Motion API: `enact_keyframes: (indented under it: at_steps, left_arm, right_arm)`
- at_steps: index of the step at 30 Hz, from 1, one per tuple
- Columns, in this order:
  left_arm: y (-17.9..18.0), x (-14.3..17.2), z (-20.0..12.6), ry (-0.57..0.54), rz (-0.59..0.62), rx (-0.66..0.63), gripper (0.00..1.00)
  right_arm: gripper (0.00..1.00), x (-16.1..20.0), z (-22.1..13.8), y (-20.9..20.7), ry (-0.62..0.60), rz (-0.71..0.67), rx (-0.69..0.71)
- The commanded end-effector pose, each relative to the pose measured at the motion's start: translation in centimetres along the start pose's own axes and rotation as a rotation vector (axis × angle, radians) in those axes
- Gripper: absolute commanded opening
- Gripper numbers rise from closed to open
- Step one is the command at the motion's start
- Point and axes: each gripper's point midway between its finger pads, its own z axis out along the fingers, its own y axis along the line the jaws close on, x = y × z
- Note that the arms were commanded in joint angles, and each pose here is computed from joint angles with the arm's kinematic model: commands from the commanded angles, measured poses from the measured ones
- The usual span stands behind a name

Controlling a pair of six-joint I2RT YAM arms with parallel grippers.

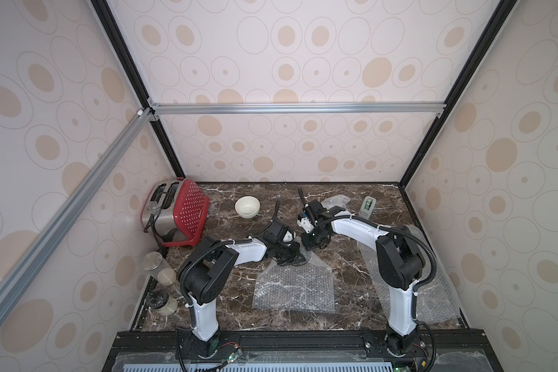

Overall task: Wrap bowls in bubble wrap
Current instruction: Wrap the bowl in bubble wrap.

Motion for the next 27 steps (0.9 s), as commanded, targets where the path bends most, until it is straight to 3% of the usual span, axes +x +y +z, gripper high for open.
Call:
enact_keyframes:
  at_steps: [1, 8, 10, 12, 23, 27]
  left_arm:
    - [2.7, 1.4, 0.7, 0.034, -0.029, -0.081, 0.0]
    - [1.9, 1.1, 0.5, 0.035, -0.015, -0.074, 0.0]
    - [1.7, 1.0, 0.4, 0.033, -0.011, -0.074, 0.0]
    - [1.6, 1.0, 0.2, 0.032, -0.009, -0.073, 0.0]
    - [1.0, 0.9, -0.8, 0.009, -0.005, -0.072, 0.0]
    - [0.7, 0.9, -0.9, 0.01, 0.0, -0.071, 0.0]
  right_arm:
    - [0.35, -1.1, -3.0, 0.9, -0.059, 0.016, -0.087]
    - [0.43, -1.3, -4.6, 1.0, -0.082, -0.011, -0.137]
    - [0.49, -1.2, -4.1, 1.3, -0.065, -0.02, -0.156]
    - [0.66, -1.0, -3.2, 1.4, -0.035, -0.027, -0.175]
    - [0.67, -0.3, 1.2, 0.2, 0.053, 0.006, -0.17]
    - [0.62, 0.0, 2.3, 0.1, 0.079, 0.014, -0.172]
